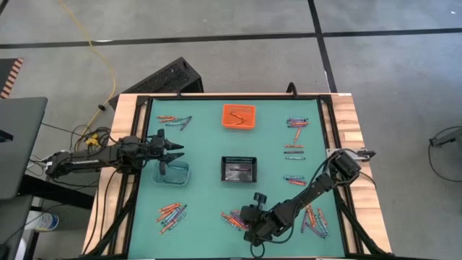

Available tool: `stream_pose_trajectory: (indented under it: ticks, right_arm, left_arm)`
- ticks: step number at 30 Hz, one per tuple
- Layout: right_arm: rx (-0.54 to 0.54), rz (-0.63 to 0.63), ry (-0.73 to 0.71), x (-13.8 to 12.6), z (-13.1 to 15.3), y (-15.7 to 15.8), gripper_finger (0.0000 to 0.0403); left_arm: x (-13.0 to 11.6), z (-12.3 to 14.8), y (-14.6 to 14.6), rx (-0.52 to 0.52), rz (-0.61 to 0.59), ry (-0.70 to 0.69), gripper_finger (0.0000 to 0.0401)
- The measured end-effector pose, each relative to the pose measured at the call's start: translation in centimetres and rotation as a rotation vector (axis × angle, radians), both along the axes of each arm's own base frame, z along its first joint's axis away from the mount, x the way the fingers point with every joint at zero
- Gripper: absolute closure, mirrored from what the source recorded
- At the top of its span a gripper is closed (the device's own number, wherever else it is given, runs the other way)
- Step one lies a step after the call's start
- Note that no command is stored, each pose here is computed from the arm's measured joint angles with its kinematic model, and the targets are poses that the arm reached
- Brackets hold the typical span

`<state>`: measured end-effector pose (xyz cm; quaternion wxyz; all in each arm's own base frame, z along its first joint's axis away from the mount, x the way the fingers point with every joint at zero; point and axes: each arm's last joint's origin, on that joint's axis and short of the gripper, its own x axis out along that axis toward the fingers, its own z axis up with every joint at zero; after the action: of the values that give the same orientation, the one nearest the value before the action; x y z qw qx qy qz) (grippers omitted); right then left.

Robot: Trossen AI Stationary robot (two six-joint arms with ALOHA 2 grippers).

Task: Sort crayons
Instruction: Put the blue crayon into the light blue bin

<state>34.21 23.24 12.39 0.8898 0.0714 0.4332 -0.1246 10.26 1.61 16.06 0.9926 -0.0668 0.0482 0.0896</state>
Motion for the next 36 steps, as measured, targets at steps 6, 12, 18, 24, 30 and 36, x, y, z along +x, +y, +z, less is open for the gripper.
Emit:
stream_pose_trajectory:
  ticks: [6, 12, 18, 24, 30, 36]
  right_arm:
    - [-0.011, 0.011, 0.004, 0.1, 0.0, -0.2, 0.0327]
    - [-0.025, 0.032, 0.003, 0.2, 0.1, -0.3, 0.0346]
    - [-0.010, 0.041, 0.014, 0.3, 0.1, -0.4, 0.0341]
    - [-0.009, 0.038, 0.005, 0.3, 0.8, -0.6, 0.0341]
    - [-0.023, 0.037, -0.063, 0.0, 3.2, -0.6, 0.0341]
    - [-0.013, 0.054, -0.076, -0.2, 4.4, -0.8, 0.0341]
  left_arm:
    - [0.0, 0.0, 0.0, -0.001, 0.000, 0.004, 0.0276]
    - [0.0, 0.0, 0.0, -0.001, 0.000, 0.005, 0.0276]
    - [0.0, 0.0, 0.0, -0.001, 0.000, 0.005, 0.0276]
    - [0.0, 0.0, 0.0, -0.001, 0.000, 0.005, 0.0276]
    - [0.0, 0.0, 0.0, -0.001, 0.000, 0.005, 0.0276]
    - [0.0, 0.0, 0.0, -0.001, 0.000, 0.005, 0.0276]
